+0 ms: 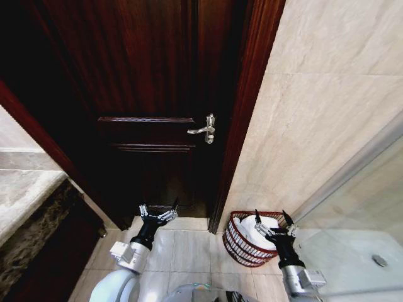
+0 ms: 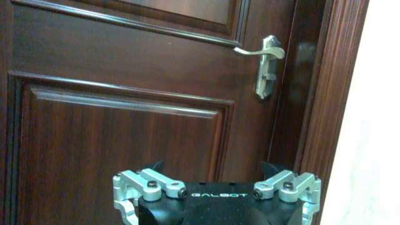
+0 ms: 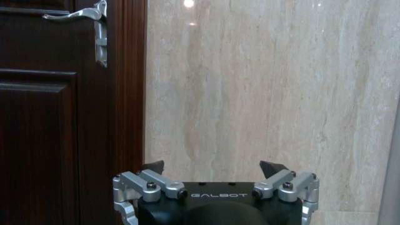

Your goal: Discard the used towel into the hamper.

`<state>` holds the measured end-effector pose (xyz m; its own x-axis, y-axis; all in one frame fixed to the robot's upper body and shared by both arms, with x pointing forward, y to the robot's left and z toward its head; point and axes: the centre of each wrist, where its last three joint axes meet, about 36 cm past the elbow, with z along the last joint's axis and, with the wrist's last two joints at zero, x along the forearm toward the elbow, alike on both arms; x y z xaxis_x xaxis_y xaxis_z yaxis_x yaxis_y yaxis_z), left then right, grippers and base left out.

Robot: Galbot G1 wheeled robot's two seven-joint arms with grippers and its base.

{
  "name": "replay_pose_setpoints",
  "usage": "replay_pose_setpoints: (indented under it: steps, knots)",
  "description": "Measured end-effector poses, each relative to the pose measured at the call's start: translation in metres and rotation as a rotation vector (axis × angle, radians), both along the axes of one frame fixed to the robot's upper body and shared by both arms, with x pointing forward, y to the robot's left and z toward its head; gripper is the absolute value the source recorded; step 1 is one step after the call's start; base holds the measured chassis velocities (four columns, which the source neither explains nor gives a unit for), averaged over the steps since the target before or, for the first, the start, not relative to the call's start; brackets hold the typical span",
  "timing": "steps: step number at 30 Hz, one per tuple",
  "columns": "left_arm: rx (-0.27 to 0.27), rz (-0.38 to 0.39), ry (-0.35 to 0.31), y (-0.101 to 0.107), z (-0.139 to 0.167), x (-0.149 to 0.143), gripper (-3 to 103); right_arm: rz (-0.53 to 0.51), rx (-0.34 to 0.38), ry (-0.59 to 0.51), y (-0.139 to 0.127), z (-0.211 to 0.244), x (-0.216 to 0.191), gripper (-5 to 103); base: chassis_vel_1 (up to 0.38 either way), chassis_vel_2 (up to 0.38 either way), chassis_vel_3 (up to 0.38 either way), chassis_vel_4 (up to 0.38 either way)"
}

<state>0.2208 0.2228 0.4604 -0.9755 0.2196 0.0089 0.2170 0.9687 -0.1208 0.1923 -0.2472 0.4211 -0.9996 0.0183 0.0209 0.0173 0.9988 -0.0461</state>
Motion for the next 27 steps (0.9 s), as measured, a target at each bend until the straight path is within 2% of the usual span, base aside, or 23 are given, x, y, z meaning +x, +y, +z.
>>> replay_pose_setpoints:
  steps: [27]
  knots:
    - [0.0, 0.0, 0.0, 0.0, 0.0, 0.0, 100, 0.0, 0.001, 0.0, 0.0, 0.0, 0.0, 100, 0.0, 0.0, 0.0, 0.0]
